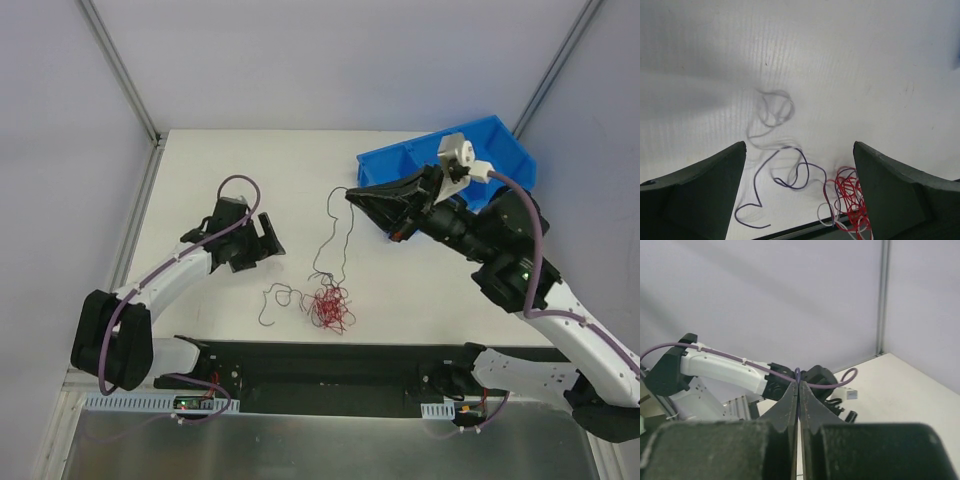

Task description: Untangle the cables

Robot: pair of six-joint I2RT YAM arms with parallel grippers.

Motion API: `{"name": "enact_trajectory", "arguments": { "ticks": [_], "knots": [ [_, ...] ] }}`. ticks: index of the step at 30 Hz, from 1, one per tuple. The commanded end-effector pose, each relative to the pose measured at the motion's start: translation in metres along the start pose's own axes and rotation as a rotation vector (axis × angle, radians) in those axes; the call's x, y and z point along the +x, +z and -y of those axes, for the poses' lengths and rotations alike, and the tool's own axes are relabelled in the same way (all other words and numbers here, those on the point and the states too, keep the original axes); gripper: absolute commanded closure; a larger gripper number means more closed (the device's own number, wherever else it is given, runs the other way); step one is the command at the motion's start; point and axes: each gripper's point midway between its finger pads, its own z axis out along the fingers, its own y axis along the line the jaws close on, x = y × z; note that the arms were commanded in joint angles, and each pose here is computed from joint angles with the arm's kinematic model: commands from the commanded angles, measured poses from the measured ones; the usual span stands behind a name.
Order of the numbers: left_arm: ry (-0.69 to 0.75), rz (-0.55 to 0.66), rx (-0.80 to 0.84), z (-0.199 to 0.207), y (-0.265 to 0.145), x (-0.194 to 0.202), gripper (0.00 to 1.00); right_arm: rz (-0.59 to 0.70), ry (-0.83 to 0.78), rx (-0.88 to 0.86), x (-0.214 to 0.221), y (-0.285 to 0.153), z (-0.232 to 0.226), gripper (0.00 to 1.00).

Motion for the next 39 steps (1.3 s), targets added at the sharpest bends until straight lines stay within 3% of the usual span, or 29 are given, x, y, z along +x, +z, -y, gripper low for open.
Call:
{"name": "enact_trajectory", "arguments": {
  "ticks": [1, 5, 9, 13, 18, 19, 21, 25, 29, 33, 39],
  "knots": [
    [0.017, 0.124, 0.039, 0.006, -0.022, -0.019, 0.13, -0.017, -0.128, 0.133, -0.008, -0.009, 0.025, 1.0],
    [0.13, 0.133, 0.201, 0.029, -0.046, -0.012, 0.15, -0.027, -0.159, 0.196, -0.011, -0.01, 0.038, 1.0],
    [0.275, 0.016, 0.501, 0.076, -0.069, 0.024, 0.19, -0.05, -0.161, 0.223, -0.008, -0.004, 0.046, 1.0],
    [0.409, 0.003, 0.643, 0.109, -0.084, 0.064, 0.25, -0.059, -0.152, 0.284, -0.012, 0.001, 0.06, 1.0],
    [0.366, 0.135, 0.784, 0.141, -0.096, 0.073, 0.08, -0.06, -0.125, 0.348, -0.014, 0.0, 0.072, 1.0],
    [0.341, 0.15, 0.771, 0.143, -0.092, 0.07, 0.01, -0.055, -0.116, 0.35, -0.015, 0.0, 0.071, 1.0],
    [0.323, 0.146, 0.743, 0.152, -0.084, 0.066, 0.01, -0.042, -0.108, 0.338, -0.018, 0.001, 0.068, 1.0],
    [0.372, 0.035, 0.727, 0.18, -0.059, 0.083, 0.02, -0.009, -0.094, 0.333, -0.031, 0.003, 0.065, 1.0],
    [0.327, -0.066, 0.686, 0.194, -0.025, 0.101, 0.07, 0.059, -0.104, 0.385, -0.063, 0.004, 0.069, 0.99],
    [0.231, -0.092, 0.461, 0.168, 0.027, 0.09, 0.13, 0.131, -0.131, 0.396, -0.099, 0.004, 0.066, 1.0],
    [0.072, -0.046, 0.272, 0.097, 0.061, 0.016, 0.18, 0.191, -0.205, 0.437, -0.141, -0.014, 0.06, 1.0]
  ]
}}
